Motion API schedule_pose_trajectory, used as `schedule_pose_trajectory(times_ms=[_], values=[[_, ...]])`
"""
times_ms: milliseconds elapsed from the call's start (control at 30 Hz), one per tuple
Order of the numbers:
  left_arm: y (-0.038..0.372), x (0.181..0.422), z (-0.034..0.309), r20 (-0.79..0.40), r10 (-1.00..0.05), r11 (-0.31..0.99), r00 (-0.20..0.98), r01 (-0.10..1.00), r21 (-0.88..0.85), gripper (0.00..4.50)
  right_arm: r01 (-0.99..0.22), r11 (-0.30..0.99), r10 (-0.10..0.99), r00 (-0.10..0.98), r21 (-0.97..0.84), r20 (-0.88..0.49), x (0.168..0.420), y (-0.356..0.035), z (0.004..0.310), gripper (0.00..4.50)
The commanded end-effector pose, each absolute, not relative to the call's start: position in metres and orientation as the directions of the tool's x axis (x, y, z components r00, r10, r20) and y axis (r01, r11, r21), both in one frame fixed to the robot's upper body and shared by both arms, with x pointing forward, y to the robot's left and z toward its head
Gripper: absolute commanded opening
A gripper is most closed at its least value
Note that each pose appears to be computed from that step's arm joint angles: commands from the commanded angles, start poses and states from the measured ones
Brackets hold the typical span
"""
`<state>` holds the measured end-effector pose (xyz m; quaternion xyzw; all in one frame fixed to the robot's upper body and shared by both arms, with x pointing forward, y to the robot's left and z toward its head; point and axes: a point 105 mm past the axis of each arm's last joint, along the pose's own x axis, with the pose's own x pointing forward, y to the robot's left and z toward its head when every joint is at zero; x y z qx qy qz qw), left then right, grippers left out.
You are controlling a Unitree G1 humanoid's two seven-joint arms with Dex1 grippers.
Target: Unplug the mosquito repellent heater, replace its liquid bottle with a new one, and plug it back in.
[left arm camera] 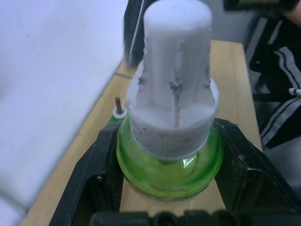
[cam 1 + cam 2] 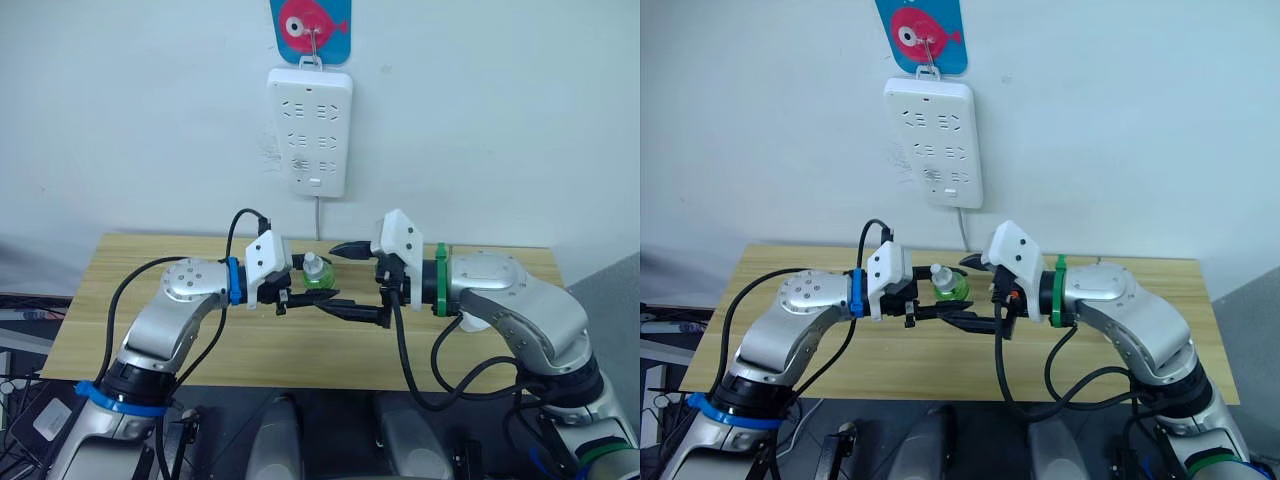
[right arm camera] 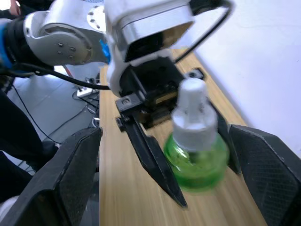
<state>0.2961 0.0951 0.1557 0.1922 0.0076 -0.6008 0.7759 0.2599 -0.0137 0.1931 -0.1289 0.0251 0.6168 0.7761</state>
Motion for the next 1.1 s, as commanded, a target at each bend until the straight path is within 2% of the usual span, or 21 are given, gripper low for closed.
schedule_pose_trajectory(times_ms=[33, 133, 400, 433, 700, 767, 800, 933, 1100], values=[[0.091, 0.293, 0.161, -0.234, -0.943, 0.158, 0.235, 0.939, 0.304, 2.27, -0.959, 0.197, 0.96, 0.232, -0.205, -0.159, 0.26, -0.007, 0.201, 4.5], [0.092, 0.293, 0.161, -0.24, -0.943, 0.152, 0.231, 0.939, 0.309, 2.27, -0.951, 0.21, 0.957, 0.248, -0.226, -0.152, 0.265, -0.004, 0.199, 3.97], [0.09, 0.292, 0.165, -0.197, -0.957, 0.158, 0.214, 0.951, 0.264, 2.27, -0.926, 0.217, 0.949, 0.274, -0.309, -0.154, 0.272, 0.002, 0.194, 1.2], [0.091, 0.291, 0.164, -0.198, -0.957, 0.157, 0.213, 0.952, 0.263, 2.27, -0.924, 0.217, 0.949, 0.275, -0.314, -0.153, 0.273, 0.002, 0.194, 1.04], [0.095, 0.284, 0.163, -0.177, -0.97, 0.119, 0.167, 0.959, 0.256, 2.27, -0.916, 0.24, 0.953, 0.285, -0.322, -0.101, 0.276, -0.004, 0.203, 1.05], [0.101, 0.287, 0.157, -0.209, -0.961, 0.122, 0.182, 0.955, 0.271, 3.01, -0.911, 0.252, 0.952, 0.293, -0.326, -0.084, 0.277, -0.007, 0.207, 1.05], [0.104, 0.289, 0.155, -0.216, -0.958, 0.13, 0.191, 0.955, 0.266, 3.23, -0.91, 0.257, 0.952, 0.297, -0.325, -0.079, 0.278, -0.008, 0.208, 1.05], [0.107, 0.292, 0.159, -0.163, -0.965, 0.168, 0.208, 0.959, 0.229, 4.43, -0.908, 0.274, 0.948, 0.31, -0.317, -0.069, 0.28, -0.012, 0.21, 1.05], [0.1, 0.291, 0.174, -0.085, -0.975, 0.19, 0.204, 0.969, 0.155, 4.47, -0.909, 0.28, 0.947, 0.314, -0.309, -0.064, 0.279, -0.015, 0.211, 1.05]])
